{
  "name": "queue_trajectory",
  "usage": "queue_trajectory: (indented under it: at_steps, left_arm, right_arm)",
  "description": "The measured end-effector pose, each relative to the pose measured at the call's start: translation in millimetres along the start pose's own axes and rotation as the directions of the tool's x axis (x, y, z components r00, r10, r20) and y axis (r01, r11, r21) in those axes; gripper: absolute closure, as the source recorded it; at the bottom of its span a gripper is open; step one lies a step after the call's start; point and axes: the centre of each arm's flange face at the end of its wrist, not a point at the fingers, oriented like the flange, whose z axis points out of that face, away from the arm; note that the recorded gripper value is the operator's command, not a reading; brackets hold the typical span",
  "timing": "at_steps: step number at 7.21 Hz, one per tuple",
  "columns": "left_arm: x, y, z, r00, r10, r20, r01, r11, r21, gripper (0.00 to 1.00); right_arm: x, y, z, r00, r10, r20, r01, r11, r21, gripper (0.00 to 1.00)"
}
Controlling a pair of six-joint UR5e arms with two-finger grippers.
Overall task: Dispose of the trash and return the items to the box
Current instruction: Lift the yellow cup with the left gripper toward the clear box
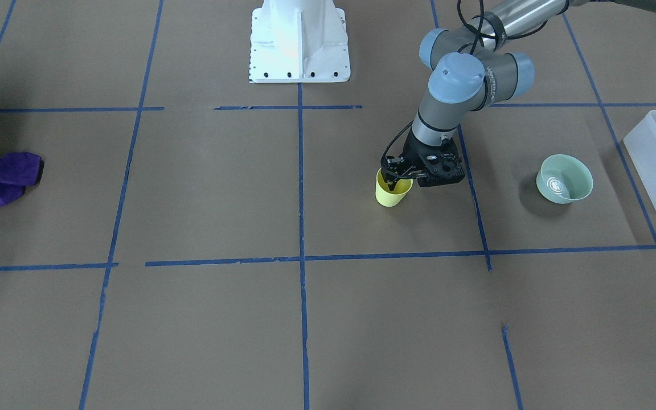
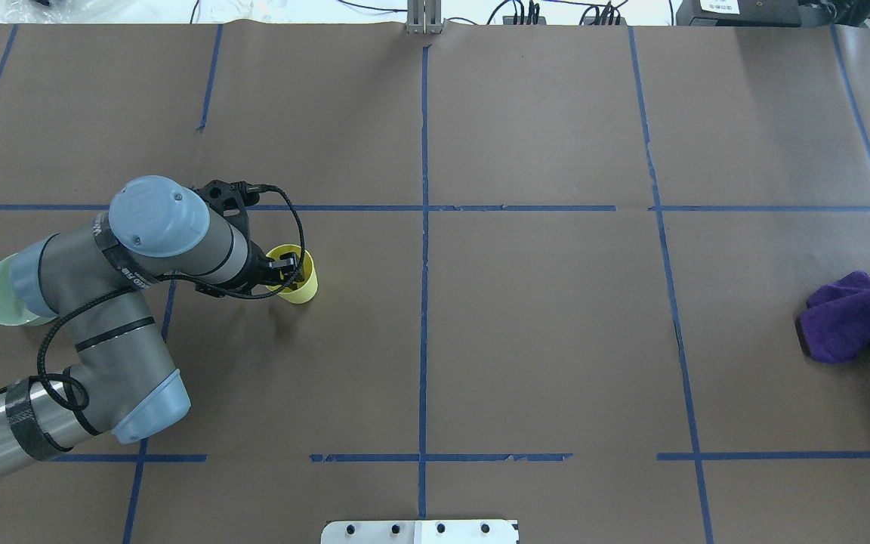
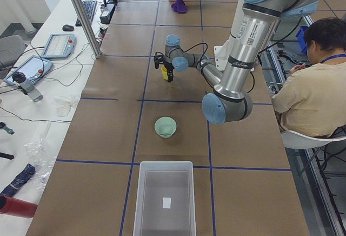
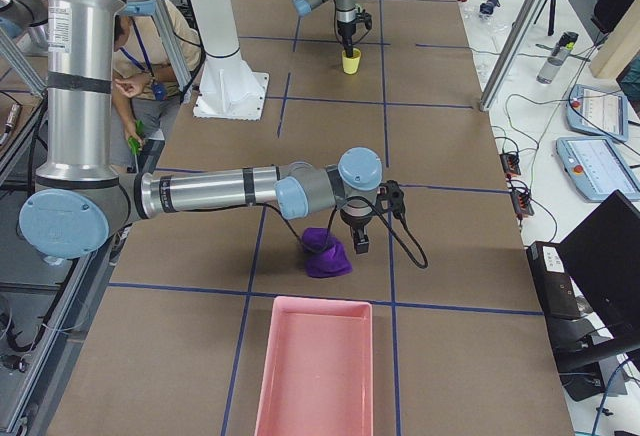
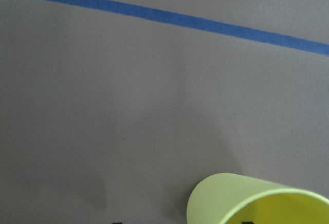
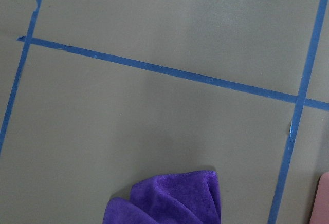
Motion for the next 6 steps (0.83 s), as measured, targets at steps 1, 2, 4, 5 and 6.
queue_trajectory:
  at_steps: [1,2,4,5,6]
  left_arm:
    - [1.9,3.0,0.4,1.0,0.013,-0.002,-0.013,1.0,-0.004,1.0]
    - [3.5,4.9,-1.0,1.0,0.028,-0.006,-0.028,1.0,-0.005,1.0]
    - [4.6,6.3,-3.5,0.999,0.041,-0.01,-0.041,0.999,-0.006,1.0]
    - [6.8,7.3,-11.6,0.999,0.045,-0.022,-0.045,0.999,-0.008,1.0]
    - [9.8,6.0,-34.5,0.998,0.045,-0.044,-0.045,0.999,-0.006,1.0]
  right_arm:
    - [0.0,-0.1,-0.1,1.0,-0.001,0.0,0.001,1.0,0.0,0.0]
    - [0.0,-0.1,-0.2,1.0,-0.001,0.0,0.001,1.0,0.0,0.0]
    - [0.0,-0.1,-0.2,1.0,-0.002,0.0,0.002,1.0,0.001,0.0]
    - [0.1,-0.1,-0.2,1.0,-0.001,0.0,0.001,1.0,0.001,0.0]
    - [0.0,-0.1,-0.2,1.0,-0.002,0.0,0.002,1.0,0.001,0.0]
